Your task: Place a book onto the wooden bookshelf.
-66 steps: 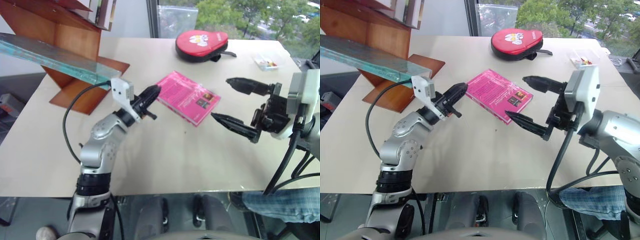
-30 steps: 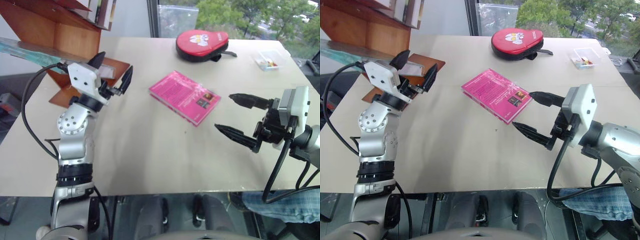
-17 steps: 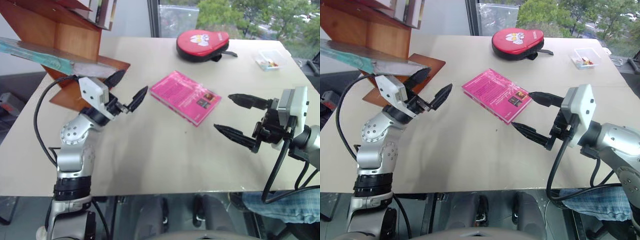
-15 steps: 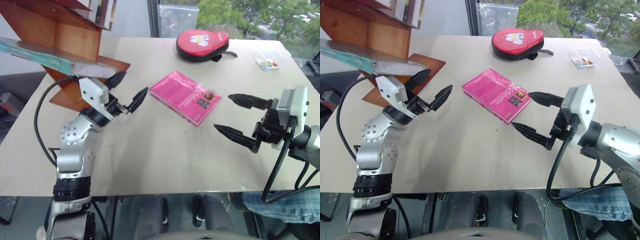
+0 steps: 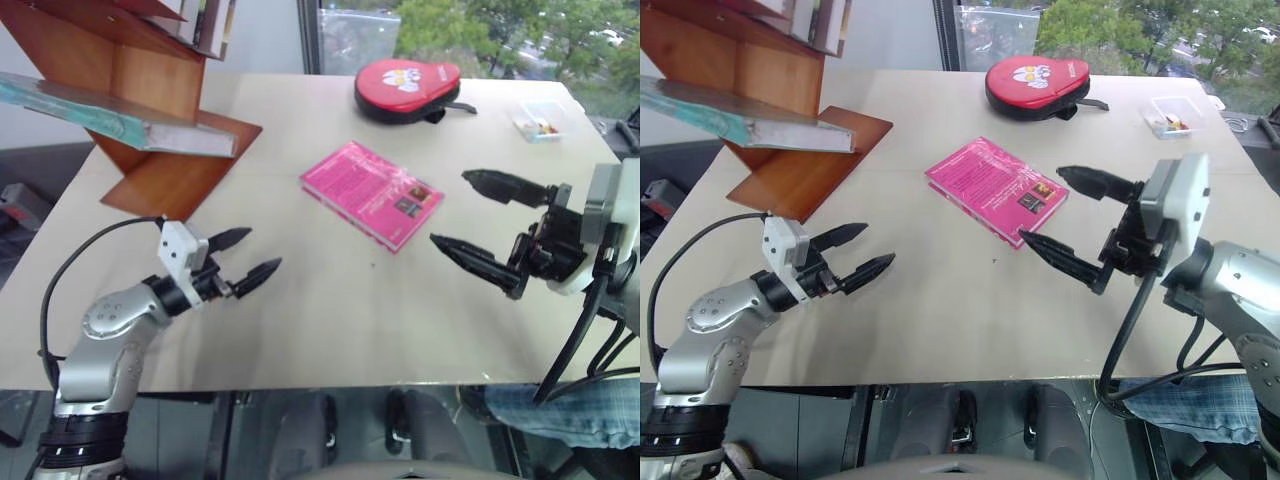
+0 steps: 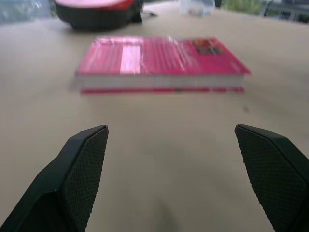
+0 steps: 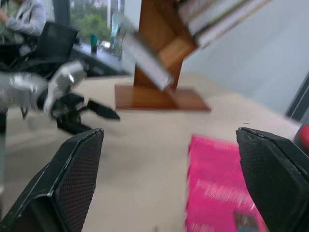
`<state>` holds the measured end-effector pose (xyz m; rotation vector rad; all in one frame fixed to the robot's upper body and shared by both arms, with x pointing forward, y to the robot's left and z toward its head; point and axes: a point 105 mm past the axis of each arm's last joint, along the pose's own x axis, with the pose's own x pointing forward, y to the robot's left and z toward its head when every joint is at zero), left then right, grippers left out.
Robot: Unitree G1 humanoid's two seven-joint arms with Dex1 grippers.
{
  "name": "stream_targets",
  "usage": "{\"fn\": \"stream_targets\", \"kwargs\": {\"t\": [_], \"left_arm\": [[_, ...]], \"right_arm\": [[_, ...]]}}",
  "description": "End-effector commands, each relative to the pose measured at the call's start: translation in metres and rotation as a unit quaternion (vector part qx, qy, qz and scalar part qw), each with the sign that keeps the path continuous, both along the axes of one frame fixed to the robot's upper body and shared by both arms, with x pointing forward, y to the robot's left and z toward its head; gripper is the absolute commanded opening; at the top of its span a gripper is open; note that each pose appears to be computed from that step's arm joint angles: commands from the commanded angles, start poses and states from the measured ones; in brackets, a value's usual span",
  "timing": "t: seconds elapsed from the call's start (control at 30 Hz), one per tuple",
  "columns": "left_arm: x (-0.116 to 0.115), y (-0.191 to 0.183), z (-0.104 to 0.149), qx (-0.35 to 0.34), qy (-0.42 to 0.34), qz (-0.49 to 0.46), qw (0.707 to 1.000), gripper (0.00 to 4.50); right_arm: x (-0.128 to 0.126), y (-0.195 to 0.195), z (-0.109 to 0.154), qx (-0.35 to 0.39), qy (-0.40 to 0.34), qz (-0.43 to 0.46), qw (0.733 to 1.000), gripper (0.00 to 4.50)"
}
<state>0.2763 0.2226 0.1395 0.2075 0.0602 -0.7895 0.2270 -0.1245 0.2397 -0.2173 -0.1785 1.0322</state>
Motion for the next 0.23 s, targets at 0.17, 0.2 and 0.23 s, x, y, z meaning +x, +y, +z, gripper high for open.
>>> {"fn": "stream_targets", "kwargs": {"t": [0.17,0.2,0.23], "left_arm": [[-0.02,0.036,0.014,0.05,0.031,0.004,0.998,4.4],[-0.022,0.038,0.017,0.056,0.029,0.0,0.998,4.4],[-0.023,0.039,0.019,0.064,0.027,-0.002,0.998,4.4]], "right_arm": [[-0.017,-0.052,-0.034,-0.105,0.062,-0.075,0.99,4.5],[-0.02,-0.059,-0.038,-0.114,0.072,-0.084,0.987,4.5],[-0.023,-0.066,-0.043,-0.122,0.083,-0.093,0.985,4.5]]}}
